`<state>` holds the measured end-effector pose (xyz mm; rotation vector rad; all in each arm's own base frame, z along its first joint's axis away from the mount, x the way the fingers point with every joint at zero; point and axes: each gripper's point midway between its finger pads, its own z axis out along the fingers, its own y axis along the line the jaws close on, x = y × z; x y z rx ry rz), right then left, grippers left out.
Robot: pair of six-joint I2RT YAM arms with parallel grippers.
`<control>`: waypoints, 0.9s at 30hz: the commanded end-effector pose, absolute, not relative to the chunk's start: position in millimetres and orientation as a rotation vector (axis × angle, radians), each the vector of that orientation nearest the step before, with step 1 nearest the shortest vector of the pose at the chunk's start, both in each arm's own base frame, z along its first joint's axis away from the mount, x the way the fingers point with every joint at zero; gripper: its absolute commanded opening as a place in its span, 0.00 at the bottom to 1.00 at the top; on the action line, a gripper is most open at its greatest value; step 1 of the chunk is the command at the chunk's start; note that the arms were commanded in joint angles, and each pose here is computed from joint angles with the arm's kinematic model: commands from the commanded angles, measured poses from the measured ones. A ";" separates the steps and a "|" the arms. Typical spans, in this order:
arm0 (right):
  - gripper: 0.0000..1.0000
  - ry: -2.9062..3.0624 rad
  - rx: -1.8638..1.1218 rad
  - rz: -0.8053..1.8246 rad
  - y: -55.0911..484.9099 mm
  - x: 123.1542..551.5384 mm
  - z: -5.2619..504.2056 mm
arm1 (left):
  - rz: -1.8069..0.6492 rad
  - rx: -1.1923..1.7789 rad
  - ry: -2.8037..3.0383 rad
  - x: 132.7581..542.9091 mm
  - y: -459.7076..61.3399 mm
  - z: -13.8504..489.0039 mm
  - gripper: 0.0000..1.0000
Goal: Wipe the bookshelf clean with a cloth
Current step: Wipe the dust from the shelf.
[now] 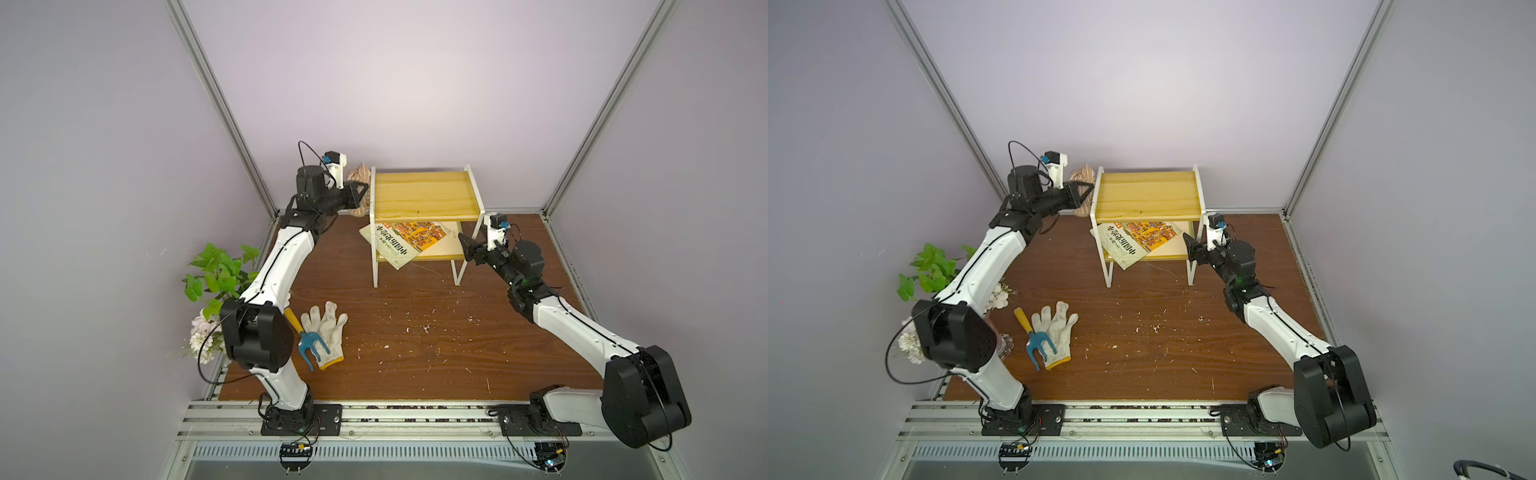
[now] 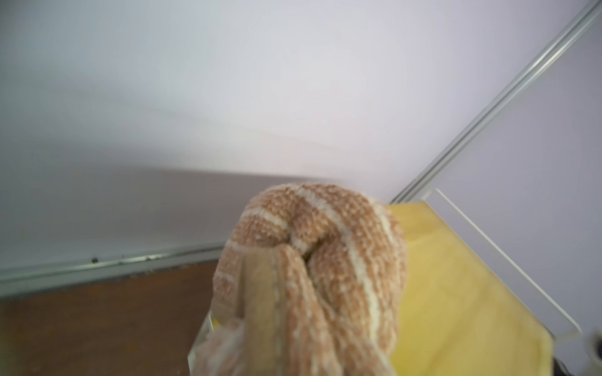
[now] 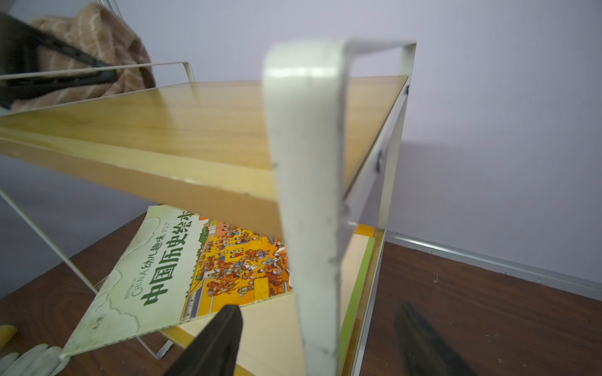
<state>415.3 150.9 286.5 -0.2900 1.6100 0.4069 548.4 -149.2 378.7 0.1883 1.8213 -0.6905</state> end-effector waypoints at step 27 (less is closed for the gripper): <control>0.78 1.525 -0.261 0.480 153.3 402.9 318.9 | -0.573 0.687 1.704 426.4 -183.2 374.9 0.01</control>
